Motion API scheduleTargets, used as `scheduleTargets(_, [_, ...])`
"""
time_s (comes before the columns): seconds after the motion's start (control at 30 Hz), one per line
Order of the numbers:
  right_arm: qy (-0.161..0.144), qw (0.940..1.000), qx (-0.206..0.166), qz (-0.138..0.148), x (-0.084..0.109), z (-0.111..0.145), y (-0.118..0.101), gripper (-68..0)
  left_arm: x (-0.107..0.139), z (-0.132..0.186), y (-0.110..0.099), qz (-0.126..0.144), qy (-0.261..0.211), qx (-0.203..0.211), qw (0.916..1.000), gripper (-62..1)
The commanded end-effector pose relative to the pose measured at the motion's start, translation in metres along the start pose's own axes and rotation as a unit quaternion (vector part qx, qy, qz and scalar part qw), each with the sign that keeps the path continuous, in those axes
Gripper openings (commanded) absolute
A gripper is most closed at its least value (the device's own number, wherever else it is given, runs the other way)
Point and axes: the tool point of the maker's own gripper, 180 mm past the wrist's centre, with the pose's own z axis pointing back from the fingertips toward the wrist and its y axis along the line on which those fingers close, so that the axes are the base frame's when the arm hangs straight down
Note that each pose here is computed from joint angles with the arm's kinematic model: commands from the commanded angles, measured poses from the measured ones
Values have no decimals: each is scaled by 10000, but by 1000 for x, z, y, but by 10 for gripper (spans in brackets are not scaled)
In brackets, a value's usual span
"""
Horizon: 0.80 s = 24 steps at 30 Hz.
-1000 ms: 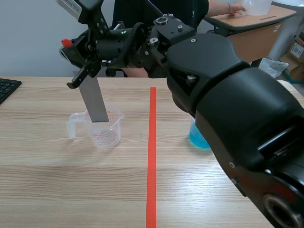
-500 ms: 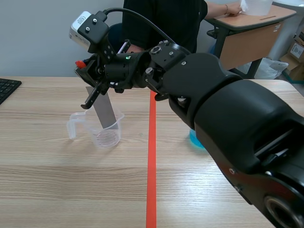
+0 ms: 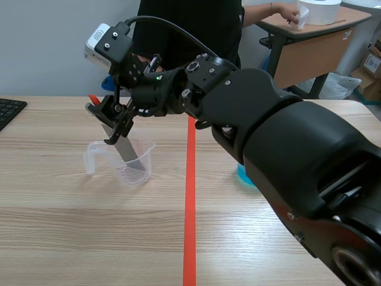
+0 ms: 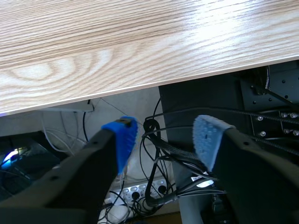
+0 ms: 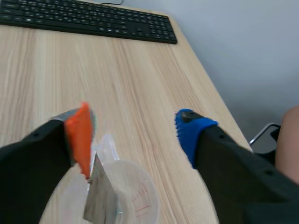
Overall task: Do the redox reaction experiment.
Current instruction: 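Put the plate into the left beaker, then return to the home posture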
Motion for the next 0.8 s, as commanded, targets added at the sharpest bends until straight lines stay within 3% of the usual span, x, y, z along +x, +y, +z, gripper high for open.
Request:
scheduleTargets(0.0, [-462,9989,94,65,33,-8,0,-239,4,0,-4,58,-89,-36,9999,-225])
scheduleTargets(0.13, [-850,9949,519,-133,47,-6,15,-136,4,0,-4,58,-91,-38,9999,-109])
scheduleTargets(0.23, [-1399,9878,541,-413,67,-4,17,4,4,0,-4,58,-91,-38,9999,-44])
scheduleTargets(0.37, [-1912,9777,570,-651,92,-1,19,4,4,0,-4,58,-89,-36,9999,14])
scheduleTargets(0.57, [-2102,9735,417,-801,106,22,11,4,4,0,-4,60,-89,-36,9999,14])
scheduleTargets(0.77, [-1847,9799,-89,-748,91,65,-6,4,4,0,-4,60,-89,-42,9999,14])
